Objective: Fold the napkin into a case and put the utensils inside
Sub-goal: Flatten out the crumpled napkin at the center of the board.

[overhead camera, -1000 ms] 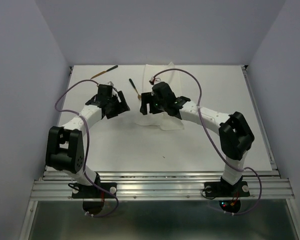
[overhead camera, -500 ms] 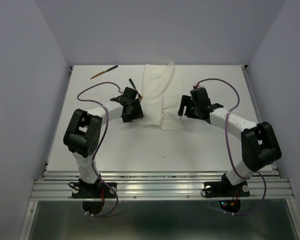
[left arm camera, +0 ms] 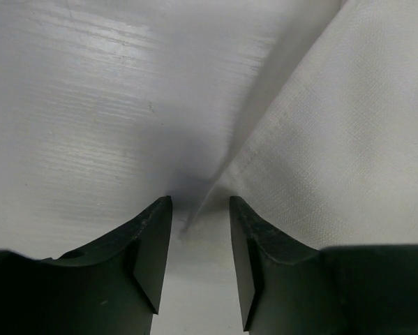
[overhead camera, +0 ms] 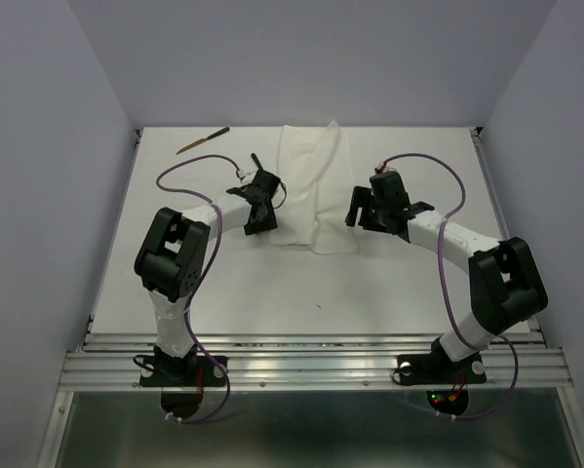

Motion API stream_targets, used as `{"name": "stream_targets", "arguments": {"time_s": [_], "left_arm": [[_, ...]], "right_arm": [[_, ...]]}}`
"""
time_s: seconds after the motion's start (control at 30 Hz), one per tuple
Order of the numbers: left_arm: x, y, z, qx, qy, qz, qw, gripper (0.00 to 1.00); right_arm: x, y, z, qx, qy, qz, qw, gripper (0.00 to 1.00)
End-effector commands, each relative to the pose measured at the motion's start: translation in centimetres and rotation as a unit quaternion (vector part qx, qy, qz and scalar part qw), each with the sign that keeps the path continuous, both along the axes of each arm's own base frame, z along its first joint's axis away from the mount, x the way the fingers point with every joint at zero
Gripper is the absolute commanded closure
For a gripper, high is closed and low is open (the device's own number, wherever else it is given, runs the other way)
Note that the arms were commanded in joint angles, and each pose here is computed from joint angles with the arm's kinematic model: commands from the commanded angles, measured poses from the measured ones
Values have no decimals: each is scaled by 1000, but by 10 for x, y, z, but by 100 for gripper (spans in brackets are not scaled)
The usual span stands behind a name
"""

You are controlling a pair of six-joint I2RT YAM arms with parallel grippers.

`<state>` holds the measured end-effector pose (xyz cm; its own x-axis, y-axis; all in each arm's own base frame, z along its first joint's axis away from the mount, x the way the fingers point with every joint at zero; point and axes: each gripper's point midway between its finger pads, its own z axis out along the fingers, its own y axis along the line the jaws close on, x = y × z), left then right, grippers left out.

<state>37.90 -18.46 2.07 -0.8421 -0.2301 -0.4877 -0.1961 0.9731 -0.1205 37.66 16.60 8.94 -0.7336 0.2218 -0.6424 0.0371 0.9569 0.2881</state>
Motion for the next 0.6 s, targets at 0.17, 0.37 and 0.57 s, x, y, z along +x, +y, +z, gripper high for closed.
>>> {"name": "stream_targets", "arguments": {"time_s": [0.17,0.37,0.57], "left_arm": [[-39,12,-50,80,89,-7,993,73],[-38,11,-48,83,92,-12,992,100],[-30,8,-5,56,51,-22,997,100]], "right_arm": [[0,0,-9,5,1,-5,1000,23],[-8,6,-18,15,18,17,1000,24],[-13,10,-36,12,42,34,998,26]]}}
